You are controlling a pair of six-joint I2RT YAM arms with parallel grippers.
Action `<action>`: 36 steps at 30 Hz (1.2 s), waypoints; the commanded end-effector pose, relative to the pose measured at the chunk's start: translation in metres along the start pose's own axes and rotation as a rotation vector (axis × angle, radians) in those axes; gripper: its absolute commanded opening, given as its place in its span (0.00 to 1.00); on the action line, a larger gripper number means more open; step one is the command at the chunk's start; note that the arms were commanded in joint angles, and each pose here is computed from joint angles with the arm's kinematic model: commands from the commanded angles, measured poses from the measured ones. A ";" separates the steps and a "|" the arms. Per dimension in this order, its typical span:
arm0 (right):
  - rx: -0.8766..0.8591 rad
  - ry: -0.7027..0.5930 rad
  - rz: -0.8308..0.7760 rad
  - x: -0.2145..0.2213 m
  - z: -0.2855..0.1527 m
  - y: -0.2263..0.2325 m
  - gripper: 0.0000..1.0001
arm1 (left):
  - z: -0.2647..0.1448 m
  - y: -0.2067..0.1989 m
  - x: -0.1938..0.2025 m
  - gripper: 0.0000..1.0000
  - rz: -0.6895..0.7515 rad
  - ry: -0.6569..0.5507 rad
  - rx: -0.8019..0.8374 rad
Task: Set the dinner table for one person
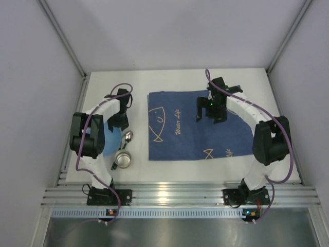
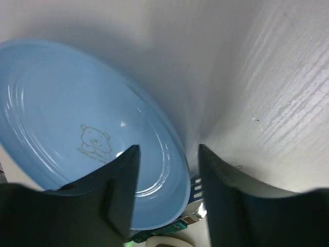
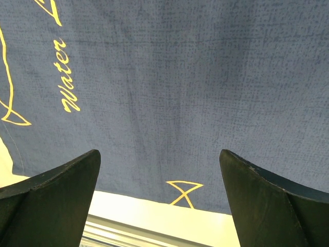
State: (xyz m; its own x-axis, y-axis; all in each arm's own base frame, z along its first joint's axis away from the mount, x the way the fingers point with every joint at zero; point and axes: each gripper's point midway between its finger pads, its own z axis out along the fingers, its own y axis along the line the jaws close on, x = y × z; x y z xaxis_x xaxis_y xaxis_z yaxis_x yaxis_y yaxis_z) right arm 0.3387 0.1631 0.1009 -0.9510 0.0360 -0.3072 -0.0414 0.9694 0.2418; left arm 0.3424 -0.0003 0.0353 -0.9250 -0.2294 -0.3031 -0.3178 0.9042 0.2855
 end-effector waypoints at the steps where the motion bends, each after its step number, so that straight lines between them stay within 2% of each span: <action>1: -0.014 -0.031 -0.038 -0.010 -0.004 0.007 1.00 | 0.002 0.008 -0.006 0.50 -0.042 -0.006 -0.028; 3: -0.014 -0.028 -0.042 -0.010 -0.004 0.008 1.00 | 0.006 0.009 -0.006 0.34 -0.045 -0.006 -0.032; 4: -0.015 -0.027 -0.044 -0.010 -0.004 0.008 1.00 | 0.007 0.009 -0.007 0.18 -0.042 -0.006 -0.032; 6: -0.014 -0.026 -0.045 -0.011 -0.003 0.008 1.00 | 0.012 0.005 -0.008 0.03 -0.036 -0.002 -0.022; 7: -0.015 -0.024 -0.048 -0.012 -0.002 0.008 1.00 | 0.014 0.003 -0.010 0.00 -0.032 -0.002 -0.018; 10: -0.023 -0.015 -0.051 -0.013 0.001 0.010 1.00 | 0.015 -0.005 -0.022 0.00 -0.026 -0.002 -0.007; 13: -0.020 -0.030 -0.052 -0.018 -0.001 0.010 1.00 | -0.007 -0.018 -0.050 0.00 -0.038 -0.055 0.043; 17: 0.046 -0.101 -0.018 -0.042 -0.011 -0.008 1.00 | -0.063 -0.063 -0.094 0.00 0.013 -0.177 0.190; 21: 0.095 -0.104 0.057 -0.055 -0.022 -0.041 1.00 | -0.110 -0.098 -0.104 0.00 0.107 -0.255 0.242; 26: 0.227 -0.171 0.156 -0.053 -0.049 -0.092 1.00 | -0.168 -0.163 -0.085 0.00 0.216 -0.294 0.439; 29: 0.285 -0.177 0.217 -0.034 -0.060 -0.115 1.00 | -0.196 -0.215 -0.058 0.00 0.351 -0.322 0.576; 31: 0.300 -0.178 0.262 -0.023 -0.068 -0.127 1.00 | -0.213 -0.249 -0.033 0.00 0.459 -0.353 0.625; 34: 0.325 -0.172 0.323 -0.001 -0.076 -0.137 1.00 | -0.244 -0.296 -0.006 0.00 0.547 -0.406 0.739; 36: 0.310 -0.166 0.372 0.006 -0.082 -0.134 1.00 | -0.260 -0.314 -0.001 0.00 0.535 -0.430 0.783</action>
State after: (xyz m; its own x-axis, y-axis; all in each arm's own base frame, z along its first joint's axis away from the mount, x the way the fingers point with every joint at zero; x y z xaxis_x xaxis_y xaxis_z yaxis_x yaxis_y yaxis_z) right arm 0.3287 0.0213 0.1240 -0.8632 0.3302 -0.3820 0.3296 0.9416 0.0693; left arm 0.3911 -0.3310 0.1537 -0.7747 0.2767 -0.5685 0.3880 0.9180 -0.0819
